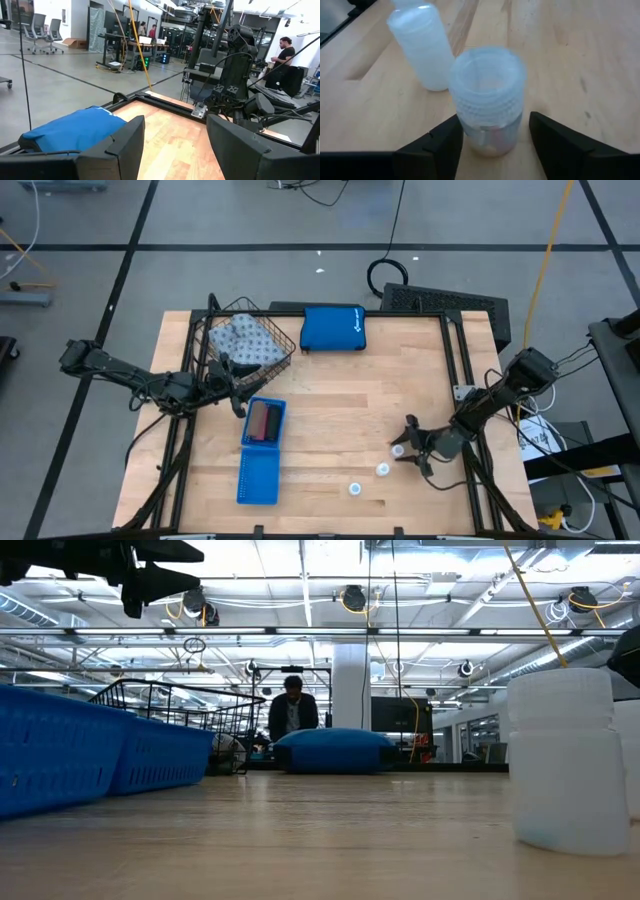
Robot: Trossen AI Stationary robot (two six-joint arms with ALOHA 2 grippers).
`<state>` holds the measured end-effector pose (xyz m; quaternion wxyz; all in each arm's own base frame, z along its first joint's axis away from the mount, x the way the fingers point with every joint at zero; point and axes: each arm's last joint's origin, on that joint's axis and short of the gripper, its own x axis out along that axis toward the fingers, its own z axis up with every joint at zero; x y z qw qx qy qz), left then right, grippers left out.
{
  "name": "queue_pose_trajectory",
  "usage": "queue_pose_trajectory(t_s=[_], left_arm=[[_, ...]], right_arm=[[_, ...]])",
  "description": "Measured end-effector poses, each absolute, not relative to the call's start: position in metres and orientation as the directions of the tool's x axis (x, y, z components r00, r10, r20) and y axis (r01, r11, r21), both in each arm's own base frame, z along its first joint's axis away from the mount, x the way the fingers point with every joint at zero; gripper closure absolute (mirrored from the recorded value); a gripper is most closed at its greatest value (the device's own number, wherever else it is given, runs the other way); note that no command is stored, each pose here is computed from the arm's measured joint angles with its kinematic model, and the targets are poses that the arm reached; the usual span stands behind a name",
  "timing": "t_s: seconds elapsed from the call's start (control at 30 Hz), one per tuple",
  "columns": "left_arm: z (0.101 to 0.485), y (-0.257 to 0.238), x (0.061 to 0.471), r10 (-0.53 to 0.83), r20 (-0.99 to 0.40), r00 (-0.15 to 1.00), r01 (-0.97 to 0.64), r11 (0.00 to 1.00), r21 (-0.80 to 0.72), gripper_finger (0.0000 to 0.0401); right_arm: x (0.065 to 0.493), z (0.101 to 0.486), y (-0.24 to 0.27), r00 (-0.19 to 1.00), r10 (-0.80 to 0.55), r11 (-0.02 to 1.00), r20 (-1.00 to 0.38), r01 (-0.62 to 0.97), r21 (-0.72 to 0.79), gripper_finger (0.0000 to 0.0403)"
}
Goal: Pick & place medical supplies in basket/bin
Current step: Put the right white pill bottle into the bottom blue bin
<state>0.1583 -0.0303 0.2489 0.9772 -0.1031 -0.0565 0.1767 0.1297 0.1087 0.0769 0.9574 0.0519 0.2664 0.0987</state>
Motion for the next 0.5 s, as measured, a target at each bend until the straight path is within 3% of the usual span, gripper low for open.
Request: queue_pose_trajectory(t_s=[0.33,0.5], left_arm=[[0.2511,-0.0305,0.1582,0.350,0.094,0.932,-0.309,0.902,-0.302,0.0178],[0.2509,-0.0305,0.1582,0.350,0.093,0.932,-0.297,0.885,-0.359,0.0178]], right_arm=[[0.1312,0.0770,0.1071,0.841,0.207,0.978,-0.499,-0.160,0.137,0.0268],[0.1386,0.0795,0.1000,0.865,0.164,0.986,-0.474,-0.138,0.089,0.0272]])
